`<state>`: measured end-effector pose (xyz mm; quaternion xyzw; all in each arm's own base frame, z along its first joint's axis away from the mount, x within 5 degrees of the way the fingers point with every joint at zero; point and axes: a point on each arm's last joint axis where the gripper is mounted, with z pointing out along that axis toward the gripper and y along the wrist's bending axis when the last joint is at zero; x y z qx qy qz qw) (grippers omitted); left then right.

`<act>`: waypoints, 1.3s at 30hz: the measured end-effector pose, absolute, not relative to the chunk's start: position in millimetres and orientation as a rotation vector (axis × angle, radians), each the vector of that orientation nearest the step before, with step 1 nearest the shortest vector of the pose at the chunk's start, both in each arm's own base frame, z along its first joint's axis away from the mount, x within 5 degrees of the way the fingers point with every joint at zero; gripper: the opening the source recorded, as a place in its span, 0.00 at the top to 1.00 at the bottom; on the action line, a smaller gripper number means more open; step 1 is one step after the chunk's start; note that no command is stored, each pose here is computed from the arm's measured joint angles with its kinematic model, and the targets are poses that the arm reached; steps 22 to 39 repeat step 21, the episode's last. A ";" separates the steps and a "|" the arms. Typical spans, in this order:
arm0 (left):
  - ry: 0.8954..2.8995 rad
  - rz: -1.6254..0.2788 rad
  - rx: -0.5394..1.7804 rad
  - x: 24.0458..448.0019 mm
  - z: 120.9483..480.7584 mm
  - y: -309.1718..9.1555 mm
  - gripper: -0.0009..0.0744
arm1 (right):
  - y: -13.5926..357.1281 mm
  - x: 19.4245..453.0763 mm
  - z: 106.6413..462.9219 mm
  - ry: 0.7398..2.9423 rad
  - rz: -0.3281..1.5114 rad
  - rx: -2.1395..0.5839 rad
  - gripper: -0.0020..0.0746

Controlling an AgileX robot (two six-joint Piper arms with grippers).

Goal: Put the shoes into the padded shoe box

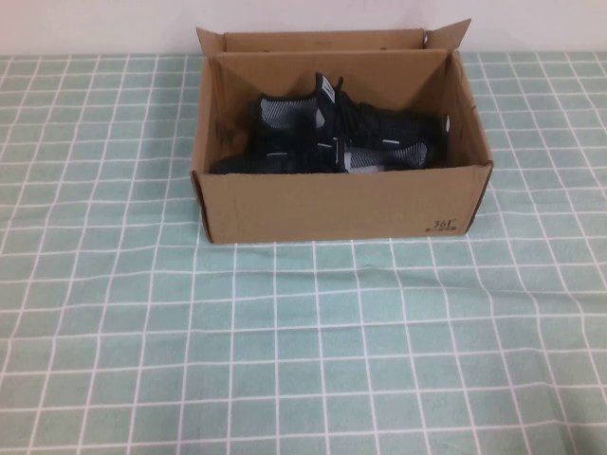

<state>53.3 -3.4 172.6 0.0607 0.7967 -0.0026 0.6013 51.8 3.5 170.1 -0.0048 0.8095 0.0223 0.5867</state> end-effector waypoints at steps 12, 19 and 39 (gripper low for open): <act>1.846 -0.009 0.134 53.2 172.6 -3.4 0.99 | 3.5 51.8 170.1 1.887 0.052 -0.011 0.98; 1.846 -0.009 0.134 53.2 172.6 -3.4 0.99 | 3.5 51.8 170.1 1.887 0.052 -0.011 0.98; 1.846 -0.009 0.134 53.2 172.6 -3.4 0.99 | 3.5 51.8 170.1 1.887 0.052 -0.011 0.98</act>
